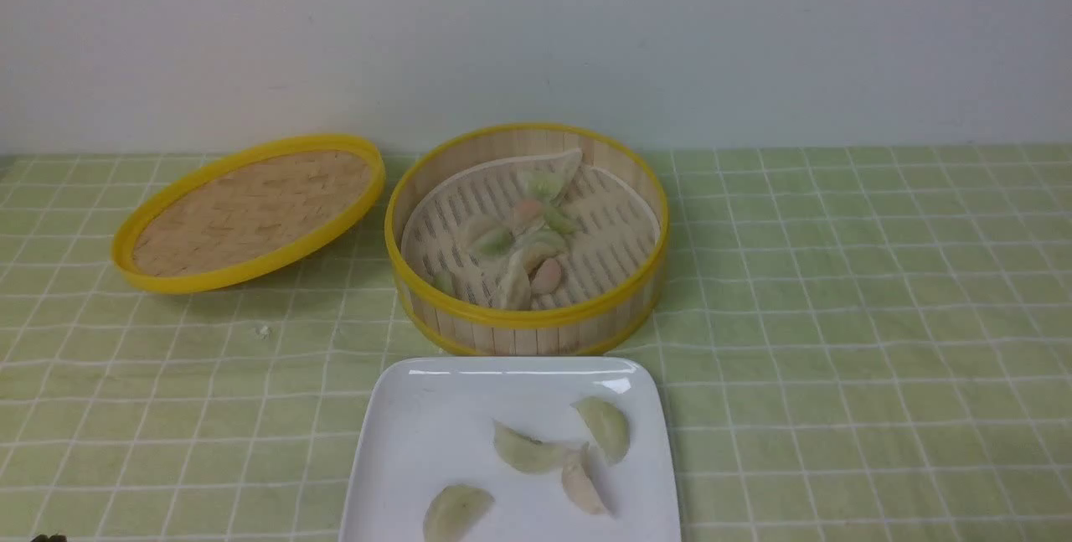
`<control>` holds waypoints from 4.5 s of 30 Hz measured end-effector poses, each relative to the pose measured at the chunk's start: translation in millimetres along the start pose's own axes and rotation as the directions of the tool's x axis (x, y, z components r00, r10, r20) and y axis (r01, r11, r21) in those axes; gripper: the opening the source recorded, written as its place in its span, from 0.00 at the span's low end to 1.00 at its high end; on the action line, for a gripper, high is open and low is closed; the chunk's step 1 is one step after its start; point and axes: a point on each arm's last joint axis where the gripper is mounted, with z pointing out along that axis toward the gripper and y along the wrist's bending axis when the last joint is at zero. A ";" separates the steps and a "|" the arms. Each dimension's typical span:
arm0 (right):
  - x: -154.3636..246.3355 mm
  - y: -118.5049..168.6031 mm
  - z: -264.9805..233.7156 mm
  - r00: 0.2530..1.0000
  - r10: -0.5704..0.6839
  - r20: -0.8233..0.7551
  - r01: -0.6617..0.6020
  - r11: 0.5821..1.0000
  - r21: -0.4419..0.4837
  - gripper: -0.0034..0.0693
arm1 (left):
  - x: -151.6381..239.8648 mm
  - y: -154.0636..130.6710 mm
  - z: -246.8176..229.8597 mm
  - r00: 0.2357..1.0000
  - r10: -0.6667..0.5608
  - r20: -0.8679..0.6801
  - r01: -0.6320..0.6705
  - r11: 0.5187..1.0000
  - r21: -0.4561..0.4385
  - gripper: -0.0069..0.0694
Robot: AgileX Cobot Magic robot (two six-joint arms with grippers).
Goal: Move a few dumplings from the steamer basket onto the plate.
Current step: Use the left arm to grab a dumpling from the steamer
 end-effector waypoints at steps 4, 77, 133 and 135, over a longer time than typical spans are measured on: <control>0.0 0.0 0.0 1.000 0.000 0.000 0.000 1.000 0.000 0.03 | 0.0 0.0 0.0 1.000 0.000 0.000 0.000 1.000 0.000 0.08; -32.3 -8.6 -6.3 0.485 0.827 0.286 -0.786 0.555 -0.273 0.03 | -225.0 -24.8 -52.2 0.949 -0.313 -0.028 0.310 0.920 0.240 0.08; -148.4 42.6 18.0 0.769 0.066 -0.636 -0.285 0.926 -0.249 0.03 | -112.0 -177.3 362.7 0.683 0.334 -0.650 -0.021 0.898 0.439 0.36; -148.4 42.6 18.0 0.769 0.066 -0.636 -0.285 0.926 -0.249 0.03 | -113.3 -177.6 362.3 0.683 0.329 -0.652 -0.015 0.899 0.437 0.22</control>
